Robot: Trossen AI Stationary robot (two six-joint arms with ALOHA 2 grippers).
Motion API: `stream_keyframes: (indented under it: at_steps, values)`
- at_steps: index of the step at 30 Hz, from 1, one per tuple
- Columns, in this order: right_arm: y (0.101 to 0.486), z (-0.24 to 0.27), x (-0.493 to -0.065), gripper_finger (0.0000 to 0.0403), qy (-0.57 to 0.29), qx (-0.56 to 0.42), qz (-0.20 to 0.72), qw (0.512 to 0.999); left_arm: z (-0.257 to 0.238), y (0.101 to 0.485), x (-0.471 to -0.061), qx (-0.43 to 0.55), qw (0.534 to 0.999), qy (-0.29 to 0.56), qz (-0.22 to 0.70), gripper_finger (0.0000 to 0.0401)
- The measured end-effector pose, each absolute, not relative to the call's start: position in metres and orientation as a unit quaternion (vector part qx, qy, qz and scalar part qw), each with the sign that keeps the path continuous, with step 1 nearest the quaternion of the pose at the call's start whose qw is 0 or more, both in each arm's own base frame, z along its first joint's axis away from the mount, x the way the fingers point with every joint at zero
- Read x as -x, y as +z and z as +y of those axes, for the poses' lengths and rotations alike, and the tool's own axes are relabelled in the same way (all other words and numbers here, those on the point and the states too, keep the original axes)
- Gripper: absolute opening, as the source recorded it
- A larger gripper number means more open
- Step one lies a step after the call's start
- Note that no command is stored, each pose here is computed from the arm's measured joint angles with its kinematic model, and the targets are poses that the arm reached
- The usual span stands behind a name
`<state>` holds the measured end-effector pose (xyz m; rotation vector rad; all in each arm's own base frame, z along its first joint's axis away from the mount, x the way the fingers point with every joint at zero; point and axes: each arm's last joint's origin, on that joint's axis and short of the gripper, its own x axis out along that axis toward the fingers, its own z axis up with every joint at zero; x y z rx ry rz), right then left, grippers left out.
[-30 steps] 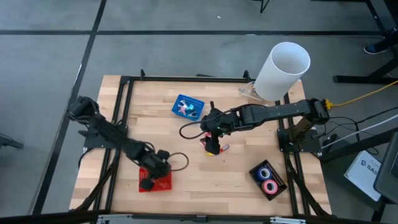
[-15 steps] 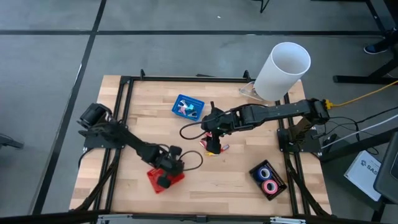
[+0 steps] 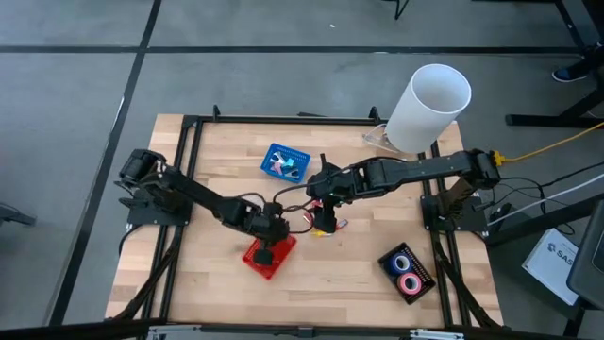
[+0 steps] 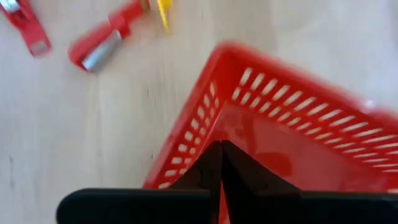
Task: Pick and place Stapler, Stapler remover, tape
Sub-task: Adjust the red bin, then put the yellow stapler into the red bin
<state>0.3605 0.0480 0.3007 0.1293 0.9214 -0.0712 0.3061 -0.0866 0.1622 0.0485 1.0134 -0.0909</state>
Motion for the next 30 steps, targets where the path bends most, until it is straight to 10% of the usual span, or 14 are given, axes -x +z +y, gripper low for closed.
stream_keyframes:
  at_steps: [11, 30]
  values:
    - [0.301, 0.048, -0.36, 0.0227, -0.028, -0.052, 0.447, 0.893, -0.069, 0.204, -0.26, 0.002, 0.941, -0.017, 0.339, 0.0006]
    - [0.301, 0.048, -0.36, 0.0227, -0.013, -0.023, 0.448, 0.894, -0.032, 0.138, -0.145, 0.17, 0.939, 0.095, 0.283, 0.0011]
